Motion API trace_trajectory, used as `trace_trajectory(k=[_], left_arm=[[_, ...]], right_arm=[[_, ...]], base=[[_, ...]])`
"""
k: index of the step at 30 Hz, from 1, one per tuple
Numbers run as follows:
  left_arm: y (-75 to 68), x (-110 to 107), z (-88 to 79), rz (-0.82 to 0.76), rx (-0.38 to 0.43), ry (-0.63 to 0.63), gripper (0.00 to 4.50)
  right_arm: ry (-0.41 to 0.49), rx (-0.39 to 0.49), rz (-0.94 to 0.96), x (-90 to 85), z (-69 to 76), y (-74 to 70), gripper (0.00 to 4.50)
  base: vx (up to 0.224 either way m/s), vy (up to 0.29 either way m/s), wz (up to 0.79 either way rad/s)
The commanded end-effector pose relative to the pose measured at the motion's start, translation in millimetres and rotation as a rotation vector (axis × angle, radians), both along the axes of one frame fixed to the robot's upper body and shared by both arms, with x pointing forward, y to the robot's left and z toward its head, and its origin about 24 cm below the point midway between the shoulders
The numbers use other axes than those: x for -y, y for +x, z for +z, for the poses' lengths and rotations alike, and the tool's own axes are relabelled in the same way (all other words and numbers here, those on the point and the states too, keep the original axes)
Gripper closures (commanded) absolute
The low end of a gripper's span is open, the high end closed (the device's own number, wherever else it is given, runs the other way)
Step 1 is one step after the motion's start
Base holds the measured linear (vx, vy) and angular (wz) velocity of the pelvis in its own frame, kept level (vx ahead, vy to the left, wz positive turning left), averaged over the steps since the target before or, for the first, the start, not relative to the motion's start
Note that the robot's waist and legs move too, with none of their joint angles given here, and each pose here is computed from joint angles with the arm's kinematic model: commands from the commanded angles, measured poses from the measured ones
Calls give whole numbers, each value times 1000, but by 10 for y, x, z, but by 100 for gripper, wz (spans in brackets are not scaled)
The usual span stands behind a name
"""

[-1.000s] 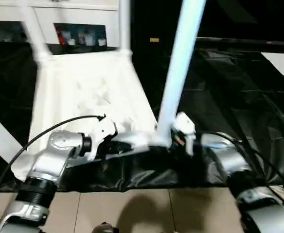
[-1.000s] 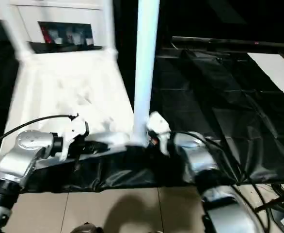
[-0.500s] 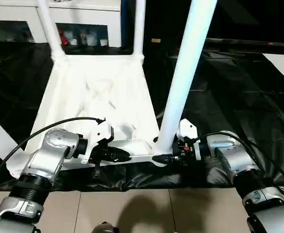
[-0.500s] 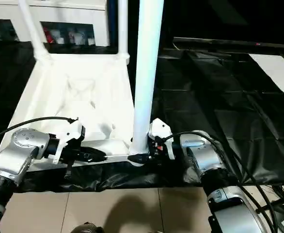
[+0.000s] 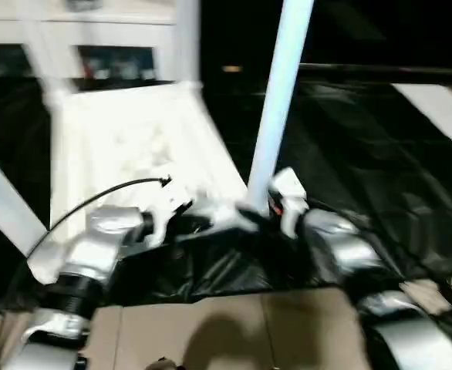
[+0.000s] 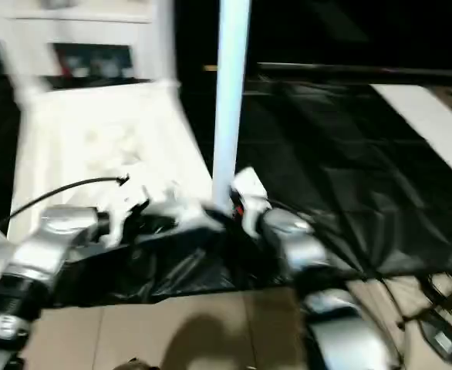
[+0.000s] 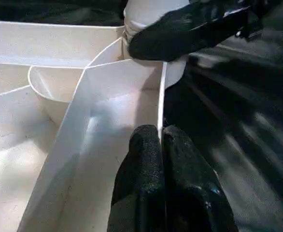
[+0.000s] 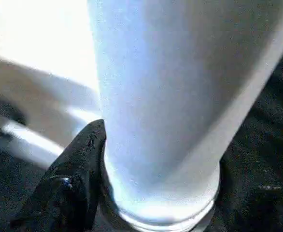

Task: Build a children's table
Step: Rotate leg to tighten

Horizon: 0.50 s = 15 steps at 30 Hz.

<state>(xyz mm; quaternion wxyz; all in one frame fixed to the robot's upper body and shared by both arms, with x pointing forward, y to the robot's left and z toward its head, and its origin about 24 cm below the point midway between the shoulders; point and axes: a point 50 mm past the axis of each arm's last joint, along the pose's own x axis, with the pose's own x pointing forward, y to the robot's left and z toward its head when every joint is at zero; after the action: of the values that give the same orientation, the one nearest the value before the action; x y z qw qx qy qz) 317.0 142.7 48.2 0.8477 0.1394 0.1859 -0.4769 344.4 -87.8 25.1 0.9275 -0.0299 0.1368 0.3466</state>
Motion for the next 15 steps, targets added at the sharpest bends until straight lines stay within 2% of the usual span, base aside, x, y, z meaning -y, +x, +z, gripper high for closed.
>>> trace_trajectory(k=[1, 3, 4, 5, 7, 10, 11, 13, 14, 15], left_arm=[[73, 334, 167, -19, 88, -59, 450], [69, 398, 167, -27, 98, -59, 450], [64, 426, 168, -36, 101, -61, 450], [54, 453, 168, -52, 99, -67, 450], [36, 475, 168, -81, 94, -74, 450], [8, 412, 169, -130, 89, -71, 450], [-2, 386, 171, -148, 90, -70, 450], [-23, 353, 173, -175, 83, -73, 450], [-54, 276, 167, -226, 69, -61, 450], [-60, 256, 165, -234, 64, -58, 450]], right_arm=[[-21, -60, 50, -365, -126, -110, 178], [-11, -38, 71, -457, -98, -119, 178], [-6, -25, 86, -497, -83, -126, 143], [0, -8, 102, -531, -65, -130, 143], [36, -10, 123, -565, -41, -134, 106], [51, 8, 158, -499, 0, -114, 98], [48, 14, 172, -469, 8, -109, 74], [44, 20, 202, -429, 12, -112, 62], [22, 36, 310, -338, 8, -156, 62], [17, 39, 333, -316, 5, -167, 62]], base=[[0, 0, 0], [0, 0, 0], [0, 0, 0], [0, 0, 0], [0, 0, 0], [0, 0, 0], [0, 0, 0], [0, 0, 0], [0, 0, 0], [0, 0, 0]])
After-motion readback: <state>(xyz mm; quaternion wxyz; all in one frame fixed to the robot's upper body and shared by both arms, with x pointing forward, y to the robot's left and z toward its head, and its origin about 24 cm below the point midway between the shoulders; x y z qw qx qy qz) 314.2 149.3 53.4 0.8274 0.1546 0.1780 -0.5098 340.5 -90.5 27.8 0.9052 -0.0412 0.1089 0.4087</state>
